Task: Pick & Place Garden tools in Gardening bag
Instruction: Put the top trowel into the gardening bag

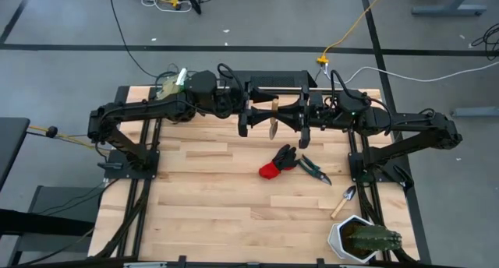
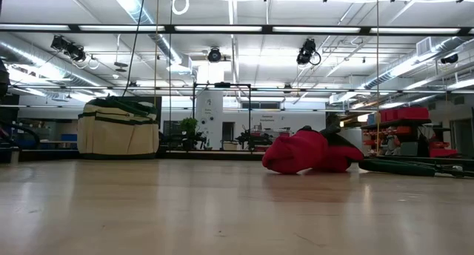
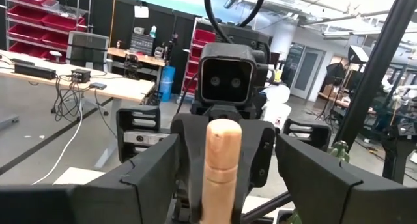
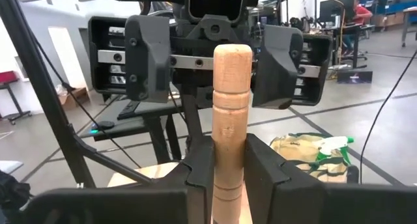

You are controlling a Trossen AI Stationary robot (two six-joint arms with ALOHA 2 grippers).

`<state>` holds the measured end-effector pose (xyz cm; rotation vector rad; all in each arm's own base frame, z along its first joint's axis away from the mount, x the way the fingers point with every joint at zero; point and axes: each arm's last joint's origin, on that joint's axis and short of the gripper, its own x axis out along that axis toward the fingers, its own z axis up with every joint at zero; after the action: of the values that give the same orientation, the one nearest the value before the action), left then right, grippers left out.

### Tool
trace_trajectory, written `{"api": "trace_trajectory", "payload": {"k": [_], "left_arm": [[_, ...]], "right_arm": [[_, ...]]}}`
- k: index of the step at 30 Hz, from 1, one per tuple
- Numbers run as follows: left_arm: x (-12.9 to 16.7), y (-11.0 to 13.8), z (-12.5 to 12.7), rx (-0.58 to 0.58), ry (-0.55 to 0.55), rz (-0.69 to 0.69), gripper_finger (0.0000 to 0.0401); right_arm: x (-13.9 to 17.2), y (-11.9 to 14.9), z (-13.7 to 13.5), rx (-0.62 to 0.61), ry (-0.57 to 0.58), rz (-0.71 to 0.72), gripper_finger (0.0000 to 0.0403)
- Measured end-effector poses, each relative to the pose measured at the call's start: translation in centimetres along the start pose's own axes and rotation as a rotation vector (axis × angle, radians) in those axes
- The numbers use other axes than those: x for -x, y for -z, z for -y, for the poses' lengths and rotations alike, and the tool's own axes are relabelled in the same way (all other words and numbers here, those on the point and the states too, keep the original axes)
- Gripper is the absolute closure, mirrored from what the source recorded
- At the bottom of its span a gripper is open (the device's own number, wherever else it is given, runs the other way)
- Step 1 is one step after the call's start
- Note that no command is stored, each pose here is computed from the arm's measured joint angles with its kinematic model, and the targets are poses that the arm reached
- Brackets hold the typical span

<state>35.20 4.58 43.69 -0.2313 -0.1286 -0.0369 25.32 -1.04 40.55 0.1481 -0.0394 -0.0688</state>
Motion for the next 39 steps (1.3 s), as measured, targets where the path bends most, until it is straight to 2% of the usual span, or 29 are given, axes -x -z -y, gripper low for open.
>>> {"api": "trace_trajectory", "payload": {"k": [13,26,39], "left_arm": [[0.00,0.03,0.06,-0.001,0.024,-0.008,0.0147],[0.00,0.04,0.06,-0.003,0.024,-0.008,0.0237],[0.00,0.06,0.03,-0.004,0.021,-0.009,0.0295]], "right_arm": [[-0.01,0.00,0.02,0.000,0.003,0.000,0.0346],[-0.01,-0.01,0.03,0.000,0.012,0.003,0.0346],[-0.01,-0.01,0.01,0.000,0.009,0.002,0.0346]]}}
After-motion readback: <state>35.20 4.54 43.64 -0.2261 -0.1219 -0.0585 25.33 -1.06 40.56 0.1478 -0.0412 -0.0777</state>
